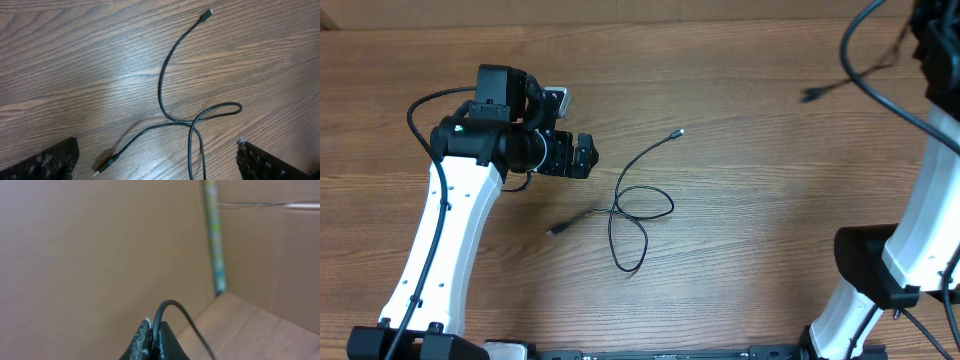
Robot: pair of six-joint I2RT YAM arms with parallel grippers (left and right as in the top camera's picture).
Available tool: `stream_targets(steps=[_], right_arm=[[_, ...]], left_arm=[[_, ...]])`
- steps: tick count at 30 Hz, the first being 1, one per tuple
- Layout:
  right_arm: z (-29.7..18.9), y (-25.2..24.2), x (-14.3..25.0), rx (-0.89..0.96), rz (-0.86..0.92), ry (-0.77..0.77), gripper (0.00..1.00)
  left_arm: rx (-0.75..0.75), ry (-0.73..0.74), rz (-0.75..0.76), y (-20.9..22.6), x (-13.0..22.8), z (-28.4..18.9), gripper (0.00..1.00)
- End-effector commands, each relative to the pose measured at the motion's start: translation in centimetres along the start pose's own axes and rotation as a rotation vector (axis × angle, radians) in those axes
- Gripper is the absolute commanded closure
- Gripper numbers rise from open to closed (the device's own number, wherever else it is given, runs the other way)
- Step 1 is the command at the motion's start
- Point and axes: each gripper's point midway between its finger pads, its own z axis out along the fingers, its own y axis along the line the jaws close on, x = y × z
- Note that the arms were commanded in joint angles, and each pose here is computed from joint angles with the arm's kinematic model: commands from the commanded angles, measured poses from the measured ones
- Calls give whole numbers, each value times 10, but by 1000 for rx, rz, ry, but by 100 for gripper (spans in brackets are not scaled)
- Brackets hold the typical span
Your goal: Untangle cables
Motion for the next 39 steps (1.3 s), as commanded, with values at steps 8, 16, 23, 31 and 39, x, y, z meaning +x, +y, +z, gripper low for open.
stream_targets(steps=[8,16,23,31,39], right_arm=[[35,-78,-11,215,-1,1,96],[67,-111,16,252,-21,138,96],[106,-165,55,410,-45,256,96],[148,-242,97,570,43,331,96],[171,-305,126,584,149,407,96]], left_arm=[[-7,-13,-13,3,-6,-3,0],[-7,-13,-13,3,-6,-3,0],[-7,-13,-13,3,-6,-3,0],[-7,-13,-13,3,-6,-3,0],[-7,-13,-13,3,-6,-3,0]])
